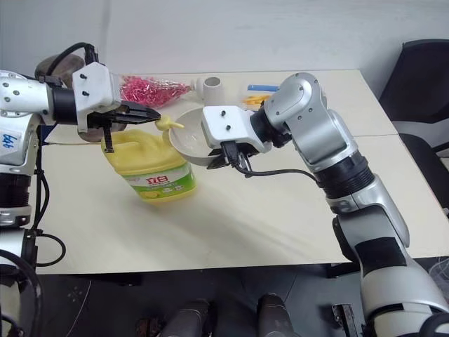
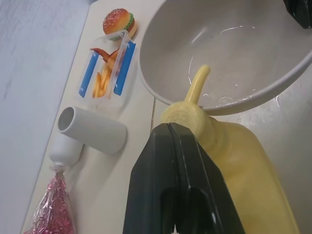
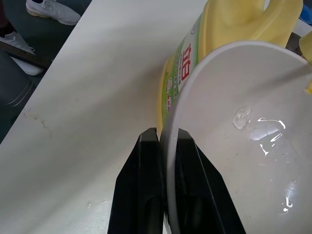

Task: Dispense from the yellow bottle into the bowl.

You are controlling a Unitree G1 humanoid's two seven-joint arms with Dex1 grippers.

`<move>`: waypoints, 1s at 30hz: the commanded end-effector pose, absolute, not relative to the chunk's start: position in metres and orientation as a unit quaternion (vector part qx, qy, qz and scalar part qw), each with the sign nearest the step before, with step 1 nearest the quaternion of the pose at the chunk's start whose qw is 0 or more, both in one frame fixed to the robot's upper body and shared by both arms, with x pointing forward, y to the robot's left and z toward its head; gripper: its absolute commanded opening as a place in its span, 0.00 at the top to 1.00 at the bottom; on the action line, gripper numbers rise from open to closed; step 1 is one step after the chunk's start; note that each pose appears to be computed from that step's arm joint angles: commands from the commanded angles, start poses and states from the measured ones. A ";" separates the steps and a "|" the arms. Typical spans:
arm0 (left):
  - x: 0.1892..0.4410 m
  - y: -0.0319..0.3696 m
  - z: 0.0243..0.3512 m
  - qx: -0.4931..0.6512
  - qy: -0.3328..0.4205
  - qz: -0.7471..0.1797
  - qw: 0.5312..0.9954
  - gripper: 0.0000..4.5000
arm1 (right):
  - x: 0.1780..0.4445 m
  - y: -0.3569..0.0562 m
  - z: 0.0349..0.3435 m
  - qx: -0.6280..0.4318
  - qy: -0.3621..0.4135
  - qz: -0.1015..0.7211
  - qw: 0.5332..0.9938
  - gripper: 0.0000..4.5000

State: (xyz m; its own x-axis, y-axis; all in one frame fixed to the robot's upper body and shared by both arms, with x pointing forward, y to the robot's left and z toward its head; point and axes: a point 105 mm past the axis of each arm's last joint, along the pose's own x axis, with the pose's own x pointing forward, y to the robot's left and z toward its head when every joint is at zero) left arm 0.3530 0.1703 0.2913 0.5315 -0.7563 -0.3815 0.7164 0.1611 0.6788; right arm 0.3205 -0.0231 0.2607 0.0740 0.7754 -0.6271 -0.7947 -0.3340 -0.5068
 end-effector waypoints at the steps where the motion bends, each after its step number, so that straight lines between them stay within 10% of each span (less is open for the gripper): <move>1: 0.356 0.172 0.257 0.360 0.057 -0.512 0.778 0.99 | 0.309 -0.016 0.274 -0.457 -0.032 0.689 0.562 1.00; 7: 0.317 0.164 0.329 0.223 -0.031 -0.543 0.809 0.87 | 0.311 -0.024 0.269 -0.446 -0.030 0.684 0.577 1.00; 19: 0.213 0.194 0.322 0.205 0.034 -0.543 0.814 0.03 | 0.332 -0.079 0.208 -0.428 0.022 0.607 0.669 1.00; 30: 0.203 0.202 0.289 0.186 0.037 -0.472 0.861 0.01 | 0.349 -0.106 0.125 -0.374 0.098 0.540 0.748 1.00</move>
